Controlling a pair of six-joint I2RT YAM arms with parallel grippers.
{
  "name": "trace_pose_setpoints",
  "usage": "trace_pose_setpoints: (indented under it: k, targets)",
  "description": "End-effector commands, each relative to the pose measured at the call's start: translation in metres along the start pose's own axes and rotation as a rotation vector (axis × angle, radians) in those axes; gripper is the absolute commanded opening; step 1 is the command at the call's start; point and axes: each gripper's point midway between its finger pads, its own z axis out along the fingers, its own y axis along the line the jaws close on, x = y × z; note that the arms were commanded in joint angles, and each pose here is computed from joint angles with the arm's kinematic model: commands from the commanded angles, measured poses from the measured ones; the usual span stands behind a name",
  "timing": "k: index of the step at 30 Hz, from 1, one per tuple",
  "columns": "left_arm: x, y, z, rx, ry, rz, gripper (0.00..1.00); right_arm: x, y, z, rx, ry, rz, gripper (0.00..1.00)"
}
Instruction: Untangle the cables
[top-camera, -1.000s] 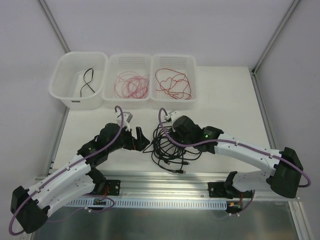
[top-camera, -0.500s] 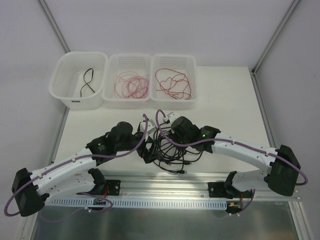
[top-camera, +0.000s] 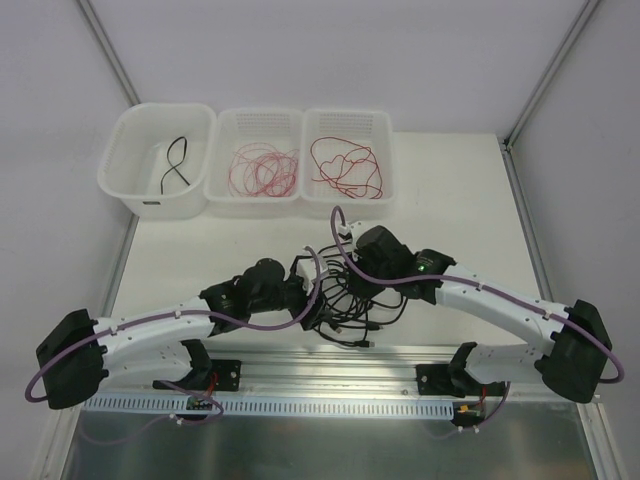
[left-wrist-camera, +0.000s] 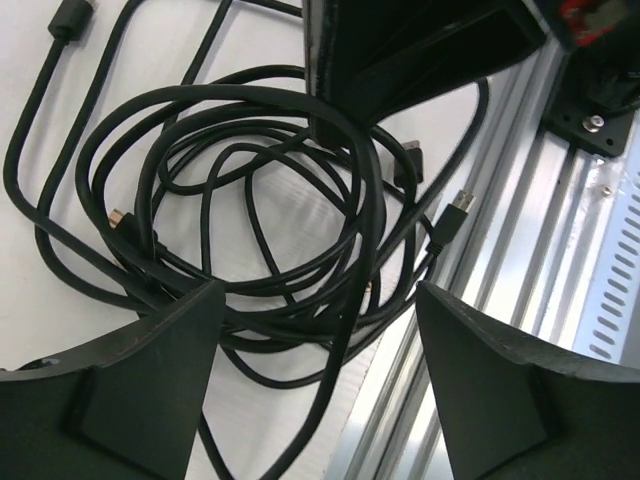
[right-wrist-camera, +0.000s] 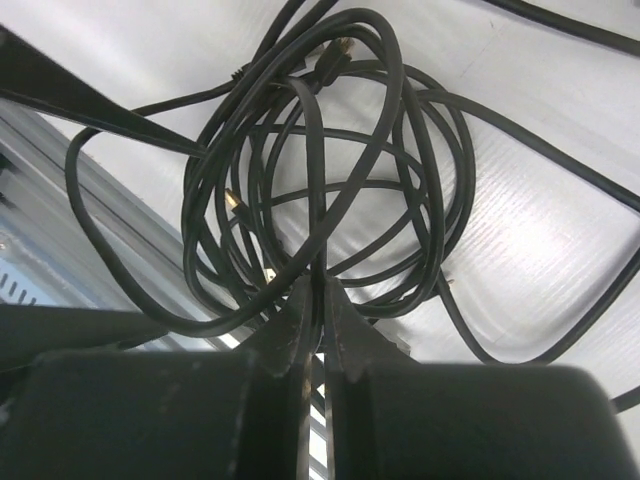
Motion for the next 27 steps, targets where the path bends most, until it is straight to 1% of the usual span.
trace_pose_setpoints:
  k: [1,2,3,5,6,7,9,10,11,12,13,14,15,16,17,22,25,26,27]
  targets:
    - [-0.018,0.007,0.011,-0.042,-0.089,0.038,0.75,-0.019,0.019,-0.012,-0.094,-0.077,0.036,0.01]
    - [-0.02,0.008,0.012,-0.052,-0.094,0.035,0.7,-0.019,0.02,-0.013,-0.099,-0.079,0.035,0.01]
    - [-0.022,0.016,0.013,-0.093,-0.105,0.028,0.52,-0.019,0.019,-0.014,-0.096,-0.078,0.038,0.01]
    - [-0.029,0.025,0.012,-0.151,-0.13,0.018,0.3,-0.015,0.015,-0.012,-0.079,-0.072,0.032,0.01]
    - [-0.036,0.036,0.006,-0.218,-0.16,0.013,0.09,-0.012,0.012,-0.013,-0.067,-0.068,0.033,0.01]
    - [-0.041,0.041,0.001,-0.251,-0.182,0.004,0.0,-0.006,0.007,-0.011,-0.052,-0.058,0.033,0.01]
    - [-0.058,0.049,-0.015,-0.319,-0.255,-0.01,0.0,0.002,-0.005,-0.01,-0.014,-0.049,0.044,0.01]
    - [-0.063,0.061,-0.025,-0.393,-0.283,-0.021,0.0,0.004,-0.008,-0.013,-0.009,-0.054,0.05,0.01]
    - [-0.063,0.066,-0.032,-0.431,-0.283,-0.028,0.0,0.013,-0.021,-0.01,0.04,-0.044,0.056,0.01]
    - [-0.073,0.068,-0.045,-0.457,-0.324,-0.038,0.0,0.017,-0.03,-0.011,0.068,-0.039,0.07,0.01]
    - [-0.074,0.078,-0.054,-0.523,-0.329,-0.05,0.0,0.022,-0.037,-0.012,0.089,-0.038,0.079,0.01]
    - [-0.07,0.082,-0.061,-0.552,-0.317,-0.056,0.0,0.028,-0.045,-0.015,0.109,-0.046,0.088,0.01]
    - [-0.074,0.084,-0.072,-0.578,-0.344,-0.077,0.0,0.032,-0.056,-0.018,0.138,-0.044,0.11,0.01]
    - [-0.073,0.087,-0.076,-0.597,-0.347,-0.088,0.0,0.035,-0.062,-0.021,0.157,-0.051,0.122,0.01]
    - [-0.072,0.092,-0.083,-0.63,-0.356,-0.102,0.0,0.034,-0.07,-0.027,0.18,-0.078,0.135,0.01]
    - [-0.054,0.097,-0.102,-0.681,-0.367,-0.199,0.0,0.05,-0.115,-0.045,0.328,-0.085,0.247,0.01]
    - [-0.051,0.097,-0.111,-0.692,-0.381,-0.238,0.0,0.05,-0.123,-0.054,0.353,-0.109,0.268,0.06]
    - [-0.056,0.097,-0.115,-0.694,-0.403,-0.256,0.0,0.05,-0.124,-0.056,0.36,-0.112,0.268,0.07]
    - [-0.057,0.096,-0.12,-0.694,-0.411,-0.262,0.0,0.048,-0.124,-0.058,0.358,-0.121,0.265,0.13]
